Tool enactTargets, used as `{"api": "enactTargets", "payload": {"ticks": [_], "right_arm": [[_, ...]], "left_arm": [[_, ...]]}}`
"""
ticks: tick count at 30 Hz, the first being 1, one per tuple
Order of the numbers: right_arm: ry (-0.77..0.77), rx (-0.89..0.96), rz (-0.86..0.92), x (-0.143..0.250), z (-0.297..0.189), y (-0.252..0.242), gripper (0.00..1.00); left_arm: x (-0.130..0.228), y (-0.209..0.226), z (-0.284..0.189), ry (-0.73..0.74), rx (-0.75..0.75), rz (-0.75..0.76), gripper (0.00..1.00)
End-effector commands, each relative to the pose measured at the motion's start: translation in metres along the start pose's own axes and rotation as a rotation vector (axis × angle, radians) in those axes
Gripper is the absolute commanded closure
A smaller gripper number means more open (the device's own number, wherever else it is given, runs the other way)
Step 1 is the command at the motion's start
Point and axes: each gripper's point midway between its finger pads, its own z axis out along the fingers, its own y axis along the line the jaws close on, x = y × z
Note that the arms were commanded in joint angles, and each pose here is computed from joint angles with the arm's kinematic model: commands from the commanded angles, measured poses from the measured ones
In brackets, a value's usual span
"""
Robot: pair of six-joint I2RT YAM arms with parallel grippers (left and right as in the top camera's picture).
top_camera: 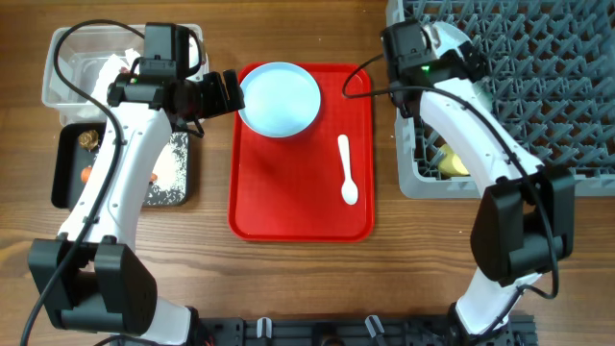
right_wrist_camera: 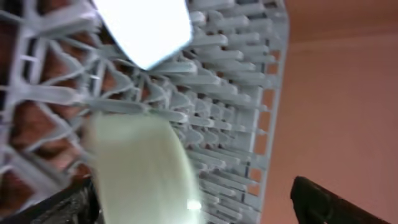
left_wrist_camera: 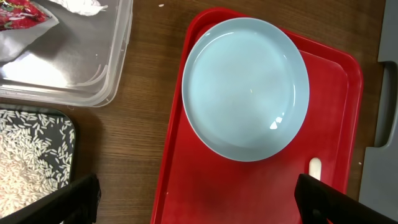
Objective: Sort waste into correct bins and load items into the dishwasher rack
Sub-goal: 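Move the right gripper back left toward the light-blue plate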
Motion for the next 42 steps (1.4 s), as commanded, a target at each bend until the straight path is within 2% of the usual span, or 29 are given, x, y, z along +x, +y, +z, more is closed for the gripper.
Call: {"api": "enactTargets", "payload": {"ticks": [1, 8, 11, 14, 17, 21, 25, 27, 35, 40, 42], "right_arm": [[-0.017, -0.055, -0.022, -0.006, -0.001, 0.02, 0.0], [-0.082, -0.044, 0.028, -0.017, -0.021, 0.007, 0.0], [-0.17, -0.017, 0.154, -0.032, -0.037, -0.021, 0.0], [-0.292, -0.037, 0.365, -0.049, -0.061, -0.048, 0.0], [-0.46, -0.307, 0.494, -0.072, -0.104, -0.036, 0.0], [-0.635, -0.664, 0.521, -0.091, -0.167, -0.015, 0.0], [-0.713, -0.985, 0.648, -0.114, -0.209, 0.002, 0.0], [-0.739, -1.102, 0.623, -0.126, -0.22, 0.021, 0.0], [-0.466, -1.197, 0.582, -0.14, -0.159, 0.141, 0.11], [-0.348, -1.172, 0.545, -0.134, -0.118, 0.196, 0.26], [-0.317, -1.153, 0.532, -0.131, -0.105, 0.21, 0.29]], "left_arm": [[-0.004, -0.002, -0.004, -0.017, -0.002, -0.004, 0.0], [-0.004, -0.002, -0.004, -0.017, -0.002, -0.004, 0.0], [-0.004, -0.002, -0.004, -0.017, -0.002, -0.004, 0.0], [-0.004, -0.002, -0.004, -0.017, -0.002, -0.004, 0.0], [-0.004, -0.002, -0.004, -0.017, -0.002, -0.004, 0.0], [-0.004, -0.002, -0.004, -0.017, -0.002, -0.004, 0.0], [-0.004, -0.002, -0.004, -0.017, -0.002, -0.004, 0.0], [-0.004, -0.002, -0.004, -0.017, -0.002, -0.004, 0.0], [-0.004, -0.002, -0.004, -0.017, -0.002, -0.004, 0.0], [-0.004, -0.002, -0.004, -0.017, -0.002, -0.004, 0.0], [-0.004, -0.002, -0.004, -0.017, -0.002, -0.004, 0.0]]}}
